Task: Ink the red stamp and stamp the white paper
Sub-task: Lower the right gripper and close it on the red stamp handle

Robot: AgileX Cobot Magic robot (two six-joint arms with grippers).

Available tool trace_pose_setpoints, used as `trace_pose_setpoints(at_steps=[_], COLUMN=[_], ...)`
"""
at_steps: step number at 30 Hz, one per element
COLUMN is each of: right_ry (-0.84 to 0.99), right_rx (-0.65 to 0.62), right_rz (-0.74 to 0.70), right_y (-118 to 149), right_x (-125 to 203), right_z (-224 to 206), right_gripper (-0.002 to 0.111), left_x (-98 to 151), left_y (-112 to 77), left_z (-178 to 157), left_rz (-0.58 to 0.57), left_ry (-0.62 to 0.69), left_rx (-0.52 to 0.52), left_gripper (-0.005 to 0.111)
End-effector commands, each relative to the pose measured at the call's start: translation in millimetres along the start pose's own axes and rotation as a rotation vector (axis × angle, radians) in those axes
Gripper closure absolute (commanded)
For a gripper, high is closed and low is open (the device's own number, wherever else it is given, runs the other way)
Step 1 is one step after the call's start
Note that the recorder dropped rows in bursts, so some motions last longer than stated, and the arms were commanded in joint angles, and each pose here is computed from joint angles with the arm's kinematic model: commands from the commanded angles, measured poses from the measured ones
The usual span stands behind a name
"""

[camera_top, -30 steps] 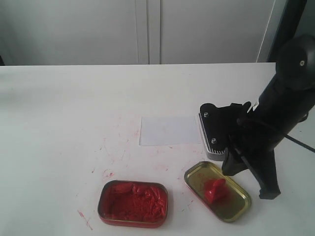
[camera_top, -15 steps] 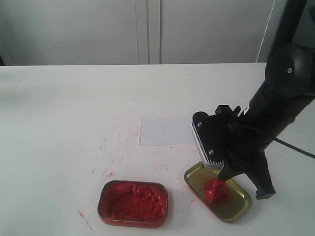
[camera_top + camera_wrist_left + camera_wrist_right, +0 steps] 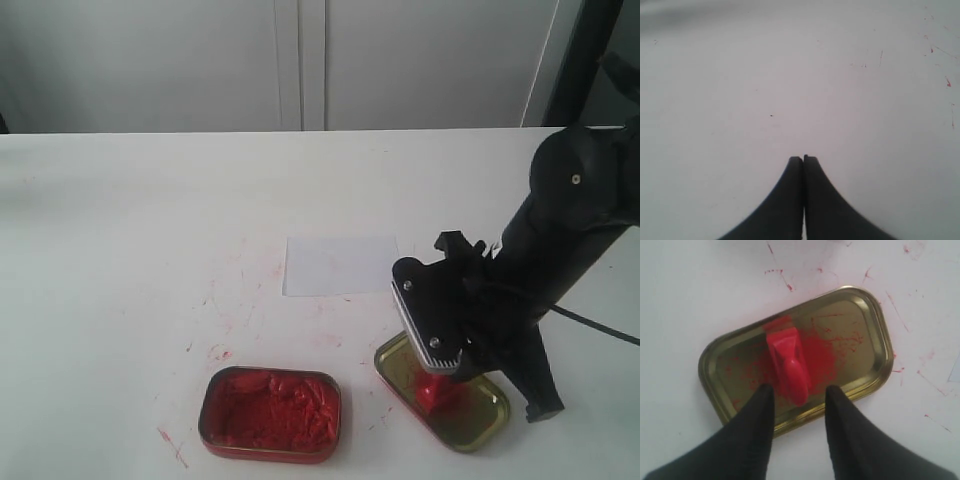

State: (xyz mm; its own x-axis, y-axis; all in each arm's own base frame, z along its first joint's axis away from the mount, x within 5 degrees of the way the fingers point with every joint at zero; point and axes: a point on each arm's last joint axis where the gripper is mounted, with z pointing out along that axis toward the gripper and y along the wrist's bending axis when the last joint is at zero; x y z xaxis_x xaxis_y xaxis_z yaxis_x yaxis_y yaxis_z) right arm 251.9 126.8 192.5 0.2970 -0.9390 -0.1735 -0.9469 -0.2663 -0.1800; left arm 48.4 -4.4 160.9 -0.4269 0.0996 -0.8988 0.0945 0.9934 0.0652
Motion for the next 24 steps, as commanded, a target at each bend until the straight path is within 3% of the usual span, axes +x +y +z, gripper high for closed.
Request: trace_pose_setpoints(at_steps=[1,24], right_ry=[0.002,-0.026], right_rx=[0.004,-0.044], right_rz=[-0.010,0.043], right_y=[-0.2,-1.7], right_x=[0.9,0.1], right_z=[5.2,23.3], right_gripper=[0.074,0.074], left_x=[2.5,2.5], left_y=[-0.4,-0.4], left_z=[0.7,0.7], left_rz=[-0.007,-0.007], left_ry=[0.010,0.010], left_rx=[0.003,0.003], left_gripper=[0.107,0.107])
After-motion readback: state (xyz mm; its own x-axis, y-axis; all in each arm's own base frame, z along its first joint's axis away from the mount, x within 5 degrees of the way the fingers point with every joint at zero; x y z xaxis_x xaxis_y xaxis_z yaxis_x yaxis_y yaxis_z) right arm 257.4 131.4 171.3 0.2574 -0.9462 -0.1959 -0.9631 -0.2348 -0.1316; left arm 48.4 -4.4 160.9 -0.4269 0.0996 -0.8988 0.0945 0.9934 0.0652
